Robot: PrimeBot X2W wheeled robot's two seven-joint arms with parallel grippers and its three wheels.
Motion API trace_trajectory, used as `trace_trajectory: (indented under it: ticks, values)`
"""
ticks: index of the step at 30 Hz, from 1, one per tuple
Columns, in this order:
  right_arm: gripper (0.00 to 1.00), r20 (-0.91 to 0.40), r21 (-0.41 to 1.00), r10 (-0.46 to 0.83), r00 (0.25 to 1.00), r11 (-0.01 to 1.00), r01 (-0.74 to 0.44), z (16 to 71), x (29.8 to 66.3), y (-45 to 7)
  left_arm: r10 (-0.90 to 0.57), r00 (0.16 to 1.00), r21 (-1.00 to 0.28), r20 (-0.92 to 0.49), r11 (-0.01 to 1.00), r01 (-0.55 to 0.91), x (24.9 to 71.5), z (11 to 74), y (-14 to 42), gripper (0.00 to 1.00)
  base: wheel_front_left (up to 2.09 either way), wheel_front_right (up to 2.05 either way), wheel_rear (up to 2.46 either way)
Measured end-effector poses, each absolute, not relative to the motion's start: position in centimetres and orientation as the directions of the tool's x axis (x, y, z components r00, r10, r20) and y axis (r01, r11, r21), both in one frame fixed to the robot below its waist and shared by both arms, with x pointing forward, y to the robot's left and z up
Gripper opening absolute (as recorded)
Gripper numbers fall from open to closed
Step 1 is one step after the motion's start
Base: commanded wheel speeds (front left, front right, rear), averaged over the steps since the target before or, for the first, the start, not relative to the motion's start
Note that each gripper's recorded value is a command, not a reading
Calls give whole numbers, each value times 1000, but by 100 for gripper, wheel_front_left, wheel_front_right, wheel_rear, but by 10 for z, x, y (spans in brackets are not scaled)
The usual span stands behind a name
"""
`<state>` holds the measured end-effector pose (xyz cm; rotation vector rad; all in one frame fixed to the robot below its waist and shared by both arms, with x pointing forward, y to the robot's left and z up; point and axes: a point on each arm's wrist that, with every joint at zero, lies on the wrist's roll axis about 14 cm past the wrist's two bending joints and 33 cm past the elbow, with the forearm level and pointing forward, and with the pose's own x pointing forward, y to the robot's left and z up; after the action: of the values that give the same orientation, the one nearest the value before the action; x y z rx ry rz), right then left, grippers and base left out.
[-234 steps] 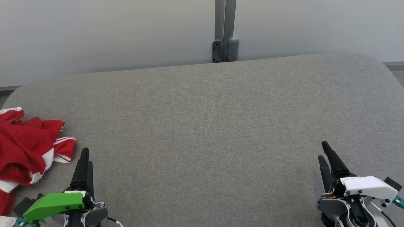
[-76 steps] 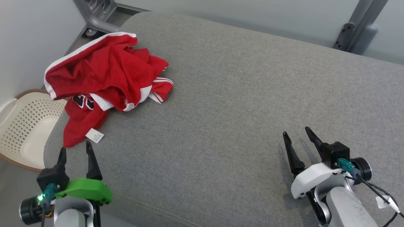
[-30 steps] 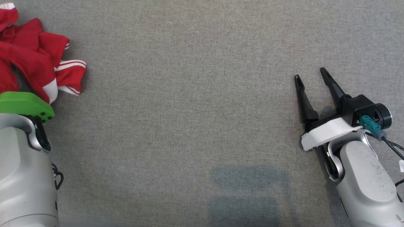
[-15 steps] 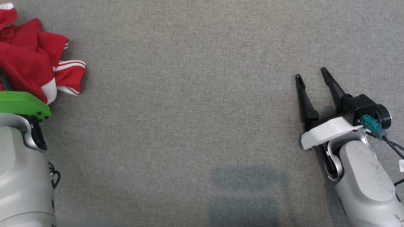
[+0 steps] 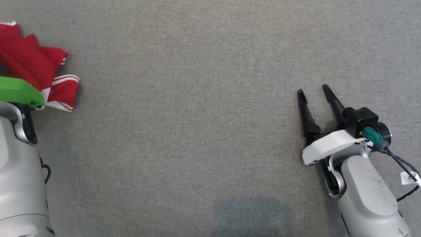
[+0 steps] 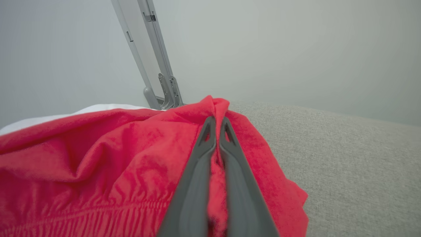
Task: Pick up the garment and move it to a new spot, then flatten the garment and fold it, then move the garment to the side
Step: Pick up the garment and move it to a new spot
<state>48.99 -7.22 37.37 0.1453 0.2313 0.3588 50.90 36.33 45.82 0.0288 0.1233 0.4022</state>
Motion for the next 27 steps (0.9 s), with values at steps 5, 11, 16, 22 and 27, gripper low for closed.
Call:
trace_trajectory:
  ticks: [5,11,16,22,27]
  values:
    - [100,-205,197,329,922,936,-291,378,481,-82,305,948,51,-90,952,-301,531,466,327,0,0,0,0]
    - [100,-211,188,266,941,955,-228,385,471,-106,189,979,44,-79,982,-186,554,467,279,0,0,0,0]
    - [100,-210,175,187,960,973,-152,392,463,-135,63,995,19,-78,998,-61,572,463,224,0,0,0,0]
    - [100,-205,165,111,972,983,-77,400,451,-164,-82,993,2,-89,997,82,587,455,161,0,0,0,0]
    - [100,-194,173,59,979,985,-25,408,440,-184,-217,972,-28,-93,976,215,595,450,99,0,0,0,0]
